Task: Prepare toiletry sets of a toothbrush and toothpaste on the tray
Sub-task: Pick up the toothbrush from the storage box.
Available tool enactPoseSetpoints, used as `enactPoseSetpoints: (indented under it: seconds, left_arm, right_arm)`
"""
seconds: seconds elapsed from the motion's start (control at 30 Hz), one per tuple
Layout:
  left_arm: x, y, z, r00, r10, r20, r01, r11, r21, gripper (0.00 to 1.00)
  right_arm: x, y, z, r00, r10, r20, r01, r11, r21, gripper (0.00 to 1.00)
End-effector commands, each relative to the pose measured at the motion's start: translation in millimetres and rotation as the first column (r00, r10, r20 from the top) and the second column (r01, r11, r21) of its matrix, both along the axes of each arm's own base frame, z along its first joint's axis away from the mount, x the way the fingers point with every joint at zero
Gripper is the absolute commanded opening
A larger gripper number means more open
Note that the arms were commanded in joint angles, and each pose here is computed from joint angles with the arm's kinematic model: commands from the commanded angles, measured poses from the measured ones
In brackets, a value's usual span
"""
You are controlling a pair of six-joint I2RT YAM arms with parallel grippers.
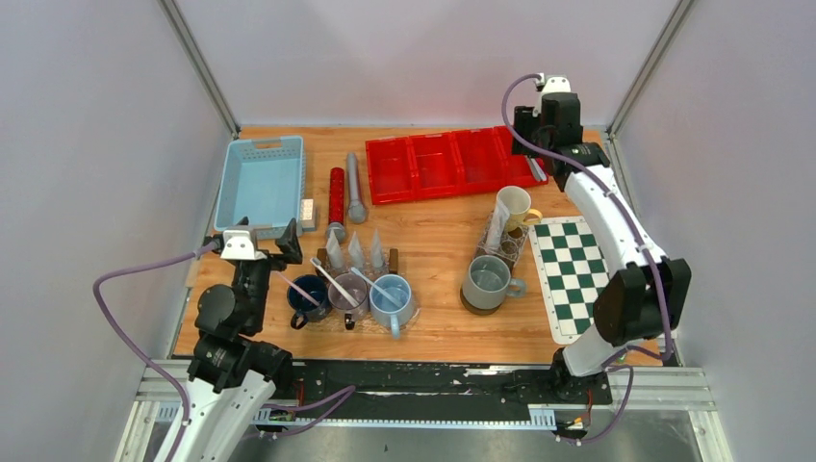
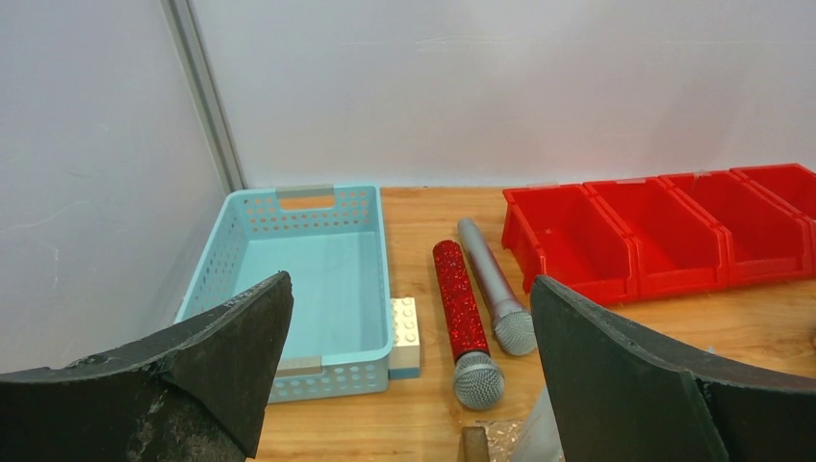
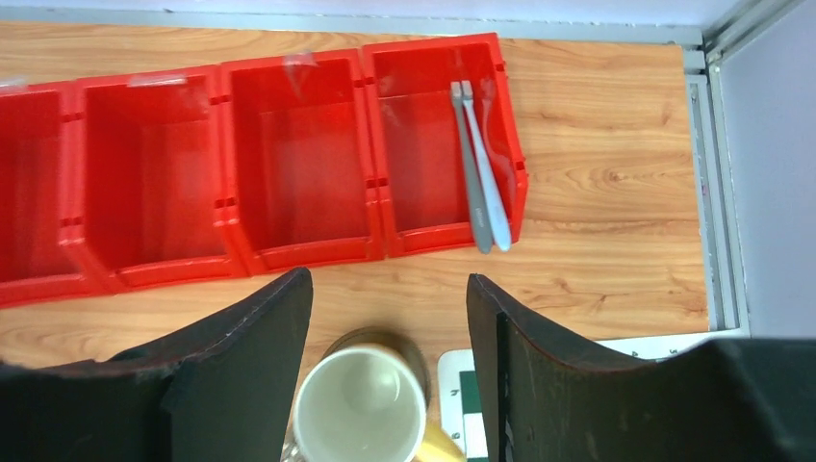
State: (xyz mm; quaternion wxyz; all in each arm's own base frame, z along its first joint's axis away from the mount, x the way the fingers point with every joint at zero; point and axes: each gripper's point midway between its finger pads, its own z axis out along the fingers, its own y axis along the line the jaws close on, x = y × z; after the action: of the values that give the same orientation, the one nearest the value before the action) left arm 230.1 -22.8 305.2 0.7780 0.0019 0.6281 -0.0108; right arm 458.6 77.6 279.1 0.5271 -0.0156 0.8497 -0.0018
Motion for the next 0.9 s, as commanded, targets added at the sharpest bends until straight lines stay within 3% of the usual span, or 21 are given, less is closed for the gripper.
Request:
enactPoseSetpoints:
  seconds: [0.0, 0.4, 0.87]
  left_arm:
    - [3.0, -1.4, 4.7, 1.000, -0.003, 0.004, 0.003, 1.000, 0.008, 1.00]
    - [16.9, -6.6, 4.6, 0.999, -0.002, -0.040, 0.003, 1.000, 0.030, 1.00]
    - [31.0, -17.4, 7.4, 0.994, -0.029, -0.110, 0.034, 0.999, 0.038, 0.99]
  right_arm:
    - [29.4, -15.8, -3.8, 1.000, 0.020, -0.021, -0.020, 1.000, 0.011, 0.60]
    - [104.8, -49.5, -84.9, 0.987, 0.011, -0.160, -0.020, 0.998, -0.055, 0.48]
    - [145.5, -80.6, -176.6, 0.960, -0.078, -0.270, 0.025, 0.981, -0.194, 0.40]
